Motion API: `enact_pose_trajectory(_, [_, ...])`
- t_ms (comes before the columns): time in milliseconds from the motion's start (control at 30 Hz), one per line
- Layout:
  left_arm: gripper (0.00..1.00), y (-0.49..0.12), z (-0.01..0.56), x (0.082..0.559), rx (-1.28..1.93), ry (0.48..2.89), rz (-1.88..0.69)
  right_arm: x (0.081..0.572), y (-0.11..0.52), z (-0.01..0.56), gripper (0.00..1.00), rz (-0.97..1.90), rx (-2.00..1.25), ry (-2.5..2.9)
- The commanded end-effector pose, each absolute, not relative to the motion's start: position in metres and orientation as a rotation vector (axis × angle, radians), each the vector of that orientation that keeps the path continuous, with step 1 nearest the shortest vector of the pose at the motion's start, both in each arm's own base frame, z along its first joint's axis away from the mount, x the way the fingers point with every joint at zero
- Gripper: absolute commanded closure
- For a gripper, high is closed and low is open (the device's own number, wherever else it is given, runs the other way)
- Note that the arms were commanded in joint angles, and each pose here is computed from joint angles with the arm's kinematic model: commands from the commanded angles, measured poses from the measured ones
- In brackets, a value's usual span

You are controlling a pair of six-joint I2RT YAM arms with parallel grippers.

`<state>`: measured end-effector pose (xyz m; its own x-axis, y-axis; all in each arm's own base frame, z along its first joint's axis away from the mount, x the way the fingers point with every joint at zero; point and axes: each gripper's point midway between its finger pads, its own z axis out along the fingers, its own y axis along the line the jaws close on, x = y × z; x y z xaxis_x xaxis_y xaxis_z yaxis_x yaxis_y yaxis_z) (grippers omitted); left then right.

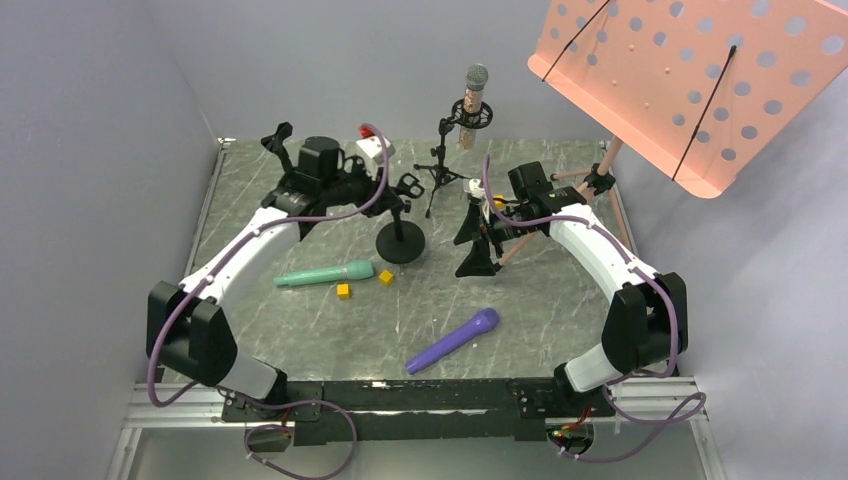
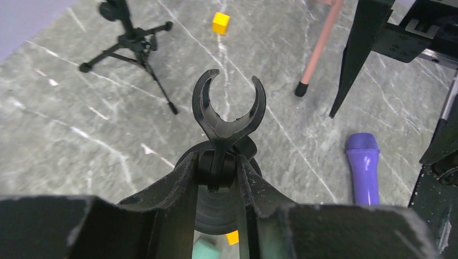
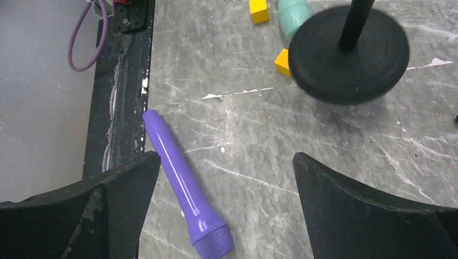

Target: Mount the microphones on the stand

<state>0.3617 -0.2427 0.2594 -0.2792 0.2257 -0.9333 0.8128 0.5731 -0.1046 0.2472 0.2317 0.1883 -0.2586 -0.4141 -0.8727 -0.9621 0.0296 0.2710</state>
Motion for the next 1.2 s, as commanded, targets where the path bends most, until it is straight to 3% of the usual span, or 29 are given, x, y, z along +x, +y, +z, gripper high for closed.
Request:
enact_pose_trajectory(0, [1.00, -0.277, 0.282, 0.372, 0.875, 1.668, -0.749, 0.252, 0.231, 0.211, 0.00, 1.145, -1.431, 1.622])
enact_pose_trajectory(300, [1.00, -0.314, 0.254, 0.364, 0.938, 1.702, -0.783, 0.251, 0.231, 0.210, 0.00, 1.151, -1.434, 1.625])
enact_pose_trajectory(700, [0.97, -0.315, 0.226, 0.356, 0.963, 1.783, -0.712, 0.251, 0.231, 0.210, 0.00, 1.154, -1.435, 1.624])
enact_pose_trajectory(800, [0.90, -0.314, 0.220, 0.355, 0.955, 1.806, -0.701, 0.251, 0.231, 0.210, 0.00, 1.155, -1.434, 1.625])
enact_pose_trajectory(1033, [0.53, -0.306, 0.216, 0.351, 0.904, 1.858, -0.675, 0.252, 0.231, 0.209, 0.00, 1.155, -1.435, 1.627])
enact_pose_trajectory(1167, [0.37, -0.300, 0.225, 0.344, 0.877, 1.842, -0.669, 0.252, 0.231, 0.208, 0.00, 1.155, -1.436, 1.629])
